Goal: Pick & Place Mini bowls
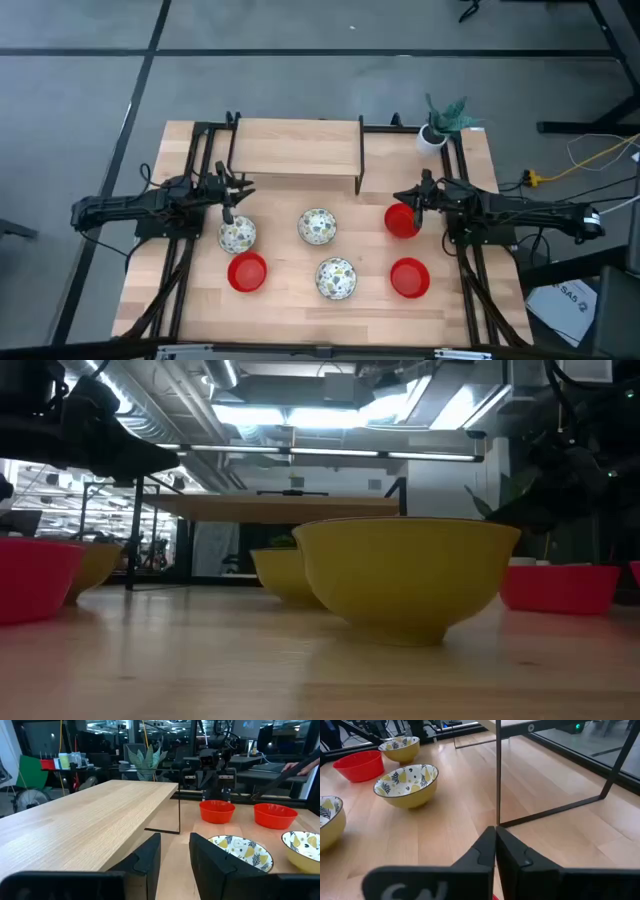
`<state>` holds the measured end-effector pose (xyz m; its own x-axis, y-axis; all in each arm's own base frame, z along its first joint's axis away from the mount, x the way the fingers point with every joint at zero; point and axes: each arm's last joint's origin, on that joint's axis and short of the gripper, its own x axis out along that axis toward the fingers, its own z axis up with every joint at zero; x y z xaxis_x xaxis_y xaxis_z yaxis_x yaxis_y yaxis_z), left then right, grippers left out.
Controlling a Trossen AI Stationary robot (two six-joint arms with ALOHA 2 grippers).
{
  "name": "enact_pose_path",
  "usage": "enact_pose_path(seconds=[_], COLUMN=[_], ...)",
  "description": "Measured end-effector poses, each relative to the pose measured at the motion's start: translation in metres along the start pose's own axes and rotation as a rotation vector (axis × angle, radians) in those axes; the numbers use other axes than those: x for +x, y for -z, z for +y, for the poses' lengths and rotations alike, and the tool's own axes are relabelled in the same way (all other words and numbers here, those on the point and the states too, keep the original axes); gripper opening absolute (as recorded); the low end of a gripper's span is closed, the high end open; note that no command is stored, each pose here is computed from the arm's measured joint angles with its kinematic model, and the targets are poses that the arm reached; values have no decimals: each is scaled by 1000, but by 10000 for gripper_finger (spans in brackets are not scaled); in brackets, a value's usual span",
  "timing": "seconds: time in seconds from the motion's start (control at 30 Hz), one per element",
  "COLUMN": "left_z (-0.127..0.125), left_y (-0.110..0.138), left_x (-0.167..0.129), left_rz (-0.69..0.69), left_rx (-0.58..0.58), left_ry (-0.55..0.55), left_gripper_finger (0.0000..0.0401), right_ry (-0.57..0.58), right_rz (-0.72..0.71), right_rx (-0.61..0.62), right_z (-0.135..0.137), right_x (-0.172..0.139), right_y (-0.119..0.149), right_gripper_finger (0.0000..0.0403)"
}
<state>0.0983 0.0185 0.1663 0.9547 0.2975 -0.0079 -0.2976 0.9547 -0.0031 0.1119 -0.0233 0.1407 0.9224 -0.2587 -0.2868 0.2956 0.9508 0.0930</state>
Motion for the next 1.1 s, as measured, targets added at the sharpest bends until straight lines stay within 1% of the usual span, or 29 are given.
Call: enact_pose_path(seconds=[0.87,0.97,1.1], left_z=[0,0,0], left_y=[0,0,0], left_x=[0,0,0], left_rz=[0,0,0], left_rx=[0,0,0], left_ry=[0,0,0], left_gripper_finger=[98,98,98], right_ry=[0,-4,-35], right_rz=[-2,-38,-141], right_rx=[0,3,8], right_z=[0,1,7], right_x=[0,-2,-11], right_y=[0,-12,-47], right_gripper_finger=[14,14,14])
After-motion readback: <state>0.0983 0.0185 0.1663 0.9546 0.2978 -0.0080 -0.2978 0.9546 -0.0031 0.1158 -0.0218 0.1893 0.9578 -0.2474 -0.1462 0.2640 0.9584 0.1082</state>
